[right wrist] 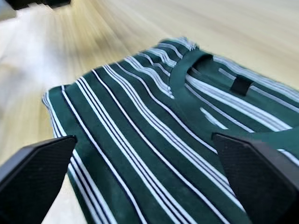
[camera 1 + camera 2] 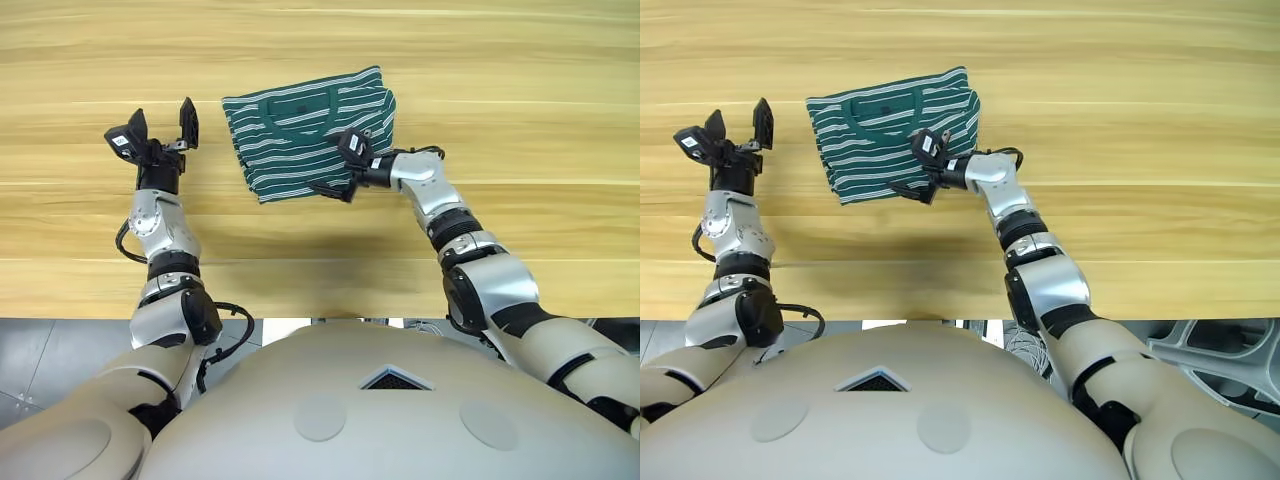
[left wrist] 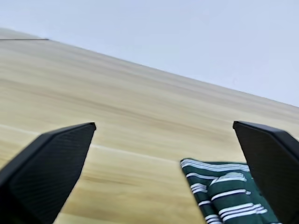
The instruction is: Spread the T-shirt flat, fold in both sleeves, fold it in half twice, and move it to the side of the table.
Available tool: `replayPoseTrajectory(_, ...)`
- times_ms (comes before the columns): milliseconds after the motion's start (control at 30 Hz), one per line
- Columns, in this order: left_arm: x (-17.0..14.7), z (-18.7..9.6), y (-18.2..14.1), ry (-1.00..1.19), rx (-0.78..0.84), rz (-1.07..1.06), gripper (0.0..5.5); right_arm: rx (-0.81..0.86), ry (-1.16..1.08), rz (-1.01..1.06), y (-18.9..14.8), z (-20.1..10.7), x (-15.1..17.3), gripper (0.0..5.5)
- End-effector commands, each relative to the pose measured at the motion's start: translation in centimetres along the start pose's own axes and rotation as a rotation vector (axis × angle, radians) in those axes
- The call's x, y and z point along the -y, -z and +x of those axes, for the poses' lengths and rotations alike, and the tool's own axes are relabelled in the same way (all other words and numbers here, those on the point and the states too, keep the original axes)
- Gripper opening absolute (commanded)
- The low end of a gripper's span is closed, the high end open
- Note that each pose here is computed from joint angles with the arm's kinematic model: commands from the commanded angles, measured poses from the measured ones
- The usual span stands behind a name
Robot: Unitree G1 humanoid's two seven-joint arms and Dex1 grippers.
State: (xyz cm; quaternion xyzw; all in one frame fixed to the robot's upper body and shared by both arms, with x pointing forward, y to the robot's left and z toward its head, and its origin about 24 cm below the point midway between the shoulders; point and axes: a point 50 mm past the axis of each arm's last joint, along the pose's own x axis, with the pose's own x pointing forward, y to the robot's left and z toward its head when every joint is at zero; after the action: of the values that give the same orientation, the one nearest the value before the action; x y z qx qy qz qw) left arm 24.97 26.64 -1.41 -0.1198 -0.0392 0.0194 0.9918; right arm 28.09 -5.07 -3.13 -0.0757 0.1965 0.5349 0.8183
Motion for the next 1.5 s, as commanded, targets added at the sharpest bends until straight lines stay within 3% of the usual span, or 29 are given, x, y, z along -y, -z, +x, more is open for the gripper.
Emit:
replayPoseTrajectory(33,1.8,-0.2,0.7,0.046,-0.008,0.025,5.38,0.041,0.049,0.054,-2.7,1.5,0.7,5.40)
replayPoseTrajectory(300,2.8,-0.6,0.7,0.074,0.007,0.042,5.38,0.041,0.142,0.186,-3.3,2.2,1.6,5.40)
replayPoseTrajectory(433,2.8,-0.7,0.3,0.075,0.020,0.052,5.38,-0.061,0.185,0.137,-2.3,3.0,0.7,5.40)
replayPoseTrajectory(667,3.0,-0.5,-0.3,0.096,0.037,0.094,5.38,-0.251,0.077,0.048,0.6,5.3,-4.1,5.40)
replayPoseTrajectory(967,2.5,-0.2,-0.8,0.081,0.054,0.099,5.38,-0.257,-0.094,-0.004,1.4,4.4,-4.3,5.40)
replayPoseTrajectory(1100,2.5,0.0,-1.1,0.090,0.061,0.105,5.38,-0.219,-0.308,-0.087,2.3,1.4,-3.1,5.40)
replayPoseTrajectory(1300,2.7,0.1,-1.7,0.118,0.083,0.119,5.38,-0.258,-0.476,-0.222,3.8,-7.1,1.1,5.40)
replayPoseTrajectory(1400,3.0,0.1,-1.9,0.140,0.091,0.125,5.38,-0.317,-0.449,-0.323,3.6,-10.2,3.1,5.40)
replayPoseTrajectory(1500,3.1,0.0,-2.0,0.151,0.095,0.126,5.38,-0.255,-0.316,-0.380,1.6,-11.0,5.2,5.40)
